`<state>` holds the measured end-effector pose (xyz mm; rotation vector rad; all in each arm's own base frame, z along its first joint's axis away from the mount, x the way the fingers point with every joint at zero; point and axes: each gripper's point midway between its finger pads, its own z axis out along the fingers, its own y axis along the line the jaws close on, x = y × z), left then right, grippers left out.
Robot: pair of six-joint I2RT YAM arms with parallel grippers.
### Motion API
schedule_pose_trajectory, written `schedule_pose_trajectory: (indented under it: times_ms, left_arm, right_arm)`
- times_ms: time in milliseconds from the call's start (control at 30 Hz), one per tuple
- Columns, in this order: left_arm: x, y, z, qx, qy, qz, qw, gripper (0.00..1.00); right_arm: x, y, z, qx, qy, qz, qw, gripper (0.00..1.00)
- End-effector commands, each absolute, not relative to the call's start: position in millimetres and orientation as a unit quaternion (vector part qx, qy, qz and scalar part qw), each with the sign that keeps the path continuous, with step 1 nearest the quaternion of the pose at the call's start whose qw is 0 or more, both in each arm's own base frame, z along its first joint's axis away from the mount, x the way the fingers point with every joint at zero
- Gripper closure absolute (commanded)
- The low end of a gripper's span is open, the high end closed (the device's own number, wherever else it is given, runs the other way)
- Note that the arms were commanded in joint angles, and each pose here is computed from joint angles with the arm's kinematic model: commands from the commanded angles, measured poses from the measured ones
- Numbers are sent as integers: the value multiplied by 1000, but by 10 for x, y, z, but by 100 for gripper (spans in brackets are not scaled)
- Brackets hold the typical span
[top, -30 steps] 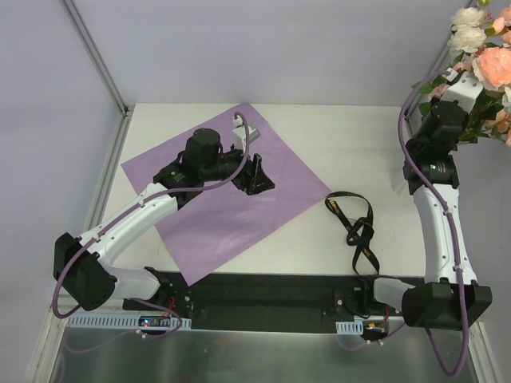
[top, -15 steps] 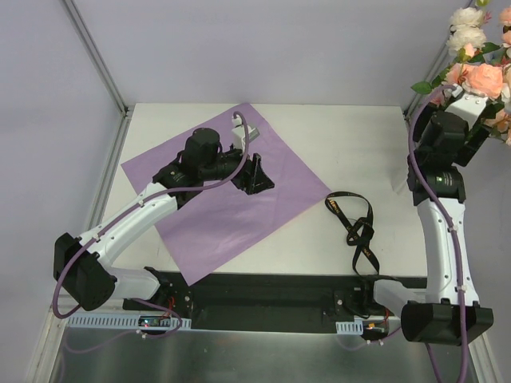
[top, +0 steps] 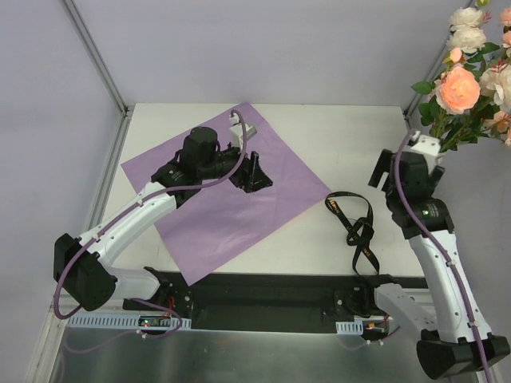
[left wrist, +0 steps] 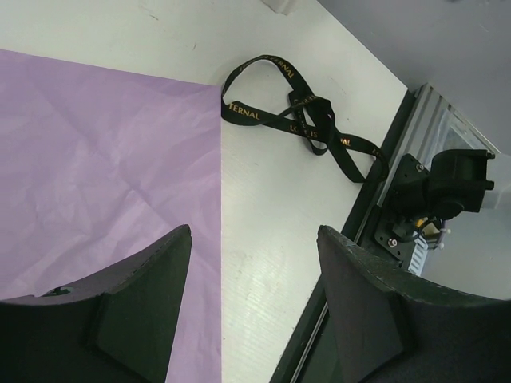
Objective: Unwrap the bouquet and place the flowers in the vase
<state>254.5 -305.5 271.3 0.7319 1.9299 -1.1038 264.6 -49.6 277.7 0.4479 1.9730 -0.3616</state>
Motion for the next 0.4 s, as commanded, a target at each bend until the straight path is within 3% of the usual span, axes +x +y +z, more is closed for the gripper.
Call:
schedule_pose_trajectory:
  times_ms: [0, 200, 300, 367]
  left_arm:
    - [2623, -2981, 3023, 286, 737, -431, 436, 36]
    - [2656, -2902, 3069, 288, 732, -412, 460, 36]
    - [2679, -2827, 3119, 272, 732, -399, 480, 36]
    - [2590, -2773, 3321, 264, 719, -410, 496, 36]
  right_arm:
    - [2479, 150, 2316, 104, 869, -79, 477, 3]
    - [2287, 1314, 2256, -28, 864, 39, 501, 3]
    - [2131, 1756, 2517, -114, 823, 62, 553, 4]
    - [2115, 1773, 2951, -100, 790, 59, 602, 4]
